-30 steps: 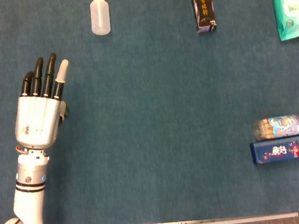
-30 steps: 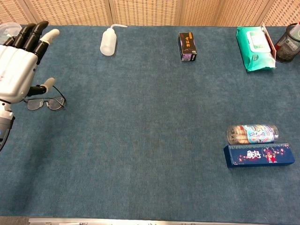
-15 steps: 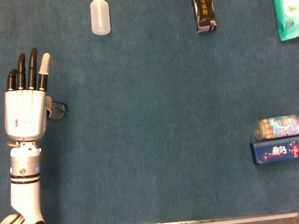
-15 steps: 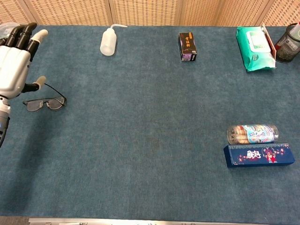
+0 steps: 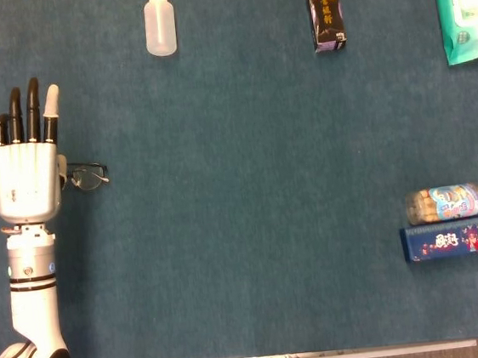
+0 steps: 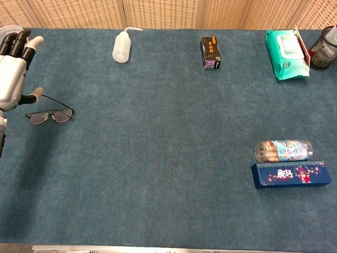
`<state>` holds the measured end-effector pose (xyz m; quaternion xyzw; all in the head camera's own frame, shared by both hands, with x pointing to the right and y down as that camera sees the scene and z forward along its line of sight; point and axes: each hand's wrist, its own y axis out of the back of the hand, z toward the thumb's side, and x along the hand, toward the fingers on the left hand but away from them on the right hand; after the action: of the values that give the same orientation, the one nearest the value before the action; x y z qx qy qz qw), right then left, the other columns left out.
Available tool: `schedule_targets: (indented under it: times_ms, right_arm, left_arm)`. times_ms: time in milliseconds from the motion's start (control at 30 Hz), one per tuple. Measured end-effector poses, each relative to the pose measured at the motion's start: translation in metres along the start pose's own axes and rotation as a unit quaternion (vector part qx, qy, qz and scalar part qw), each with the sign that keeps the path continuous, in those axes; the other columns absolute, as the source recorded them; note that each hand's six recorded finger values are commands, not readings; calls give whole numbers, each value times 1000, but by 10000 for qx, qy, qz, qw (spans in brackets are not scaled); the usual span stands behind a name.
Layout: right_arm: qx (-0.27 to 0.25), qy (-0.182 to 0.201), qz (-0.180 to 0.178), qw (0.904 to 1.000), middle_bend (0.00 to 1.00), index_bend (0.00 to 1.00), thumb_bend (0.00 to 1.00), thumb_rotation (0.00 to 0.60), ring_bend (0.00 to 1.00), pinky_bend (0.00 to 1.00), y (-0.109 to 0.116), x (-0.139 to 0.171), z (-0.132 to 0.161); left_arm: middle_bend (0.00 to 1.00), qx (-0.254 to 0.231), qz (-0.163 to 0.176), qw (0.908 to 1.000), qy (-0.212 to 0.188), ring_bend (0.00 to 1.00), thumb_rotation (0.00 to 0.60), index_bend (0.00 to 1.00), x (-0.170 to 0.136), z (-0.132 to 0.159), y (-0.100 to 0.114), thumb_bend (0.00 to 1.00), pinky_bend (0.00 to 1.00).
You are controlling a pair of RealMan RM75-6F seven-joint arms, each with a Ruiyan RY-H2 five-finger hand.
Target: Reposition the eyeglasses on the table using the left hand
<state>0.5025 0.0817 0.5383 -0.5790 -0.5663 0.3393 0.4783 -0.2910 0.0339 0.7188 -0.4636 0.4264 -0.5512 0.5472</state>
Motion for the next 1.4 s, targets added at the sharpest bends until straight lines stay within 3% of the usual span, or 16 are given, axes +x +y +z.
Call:
schedule_targets:
  times_ms: [1400]
  right_arm:
    - [-9,-6,3,10000,573,601,313,600,507,524,1,1,0]
  left_arm:
    - [0,807,-315,9962,103,33,600,61,2,-30,-35,250,217]
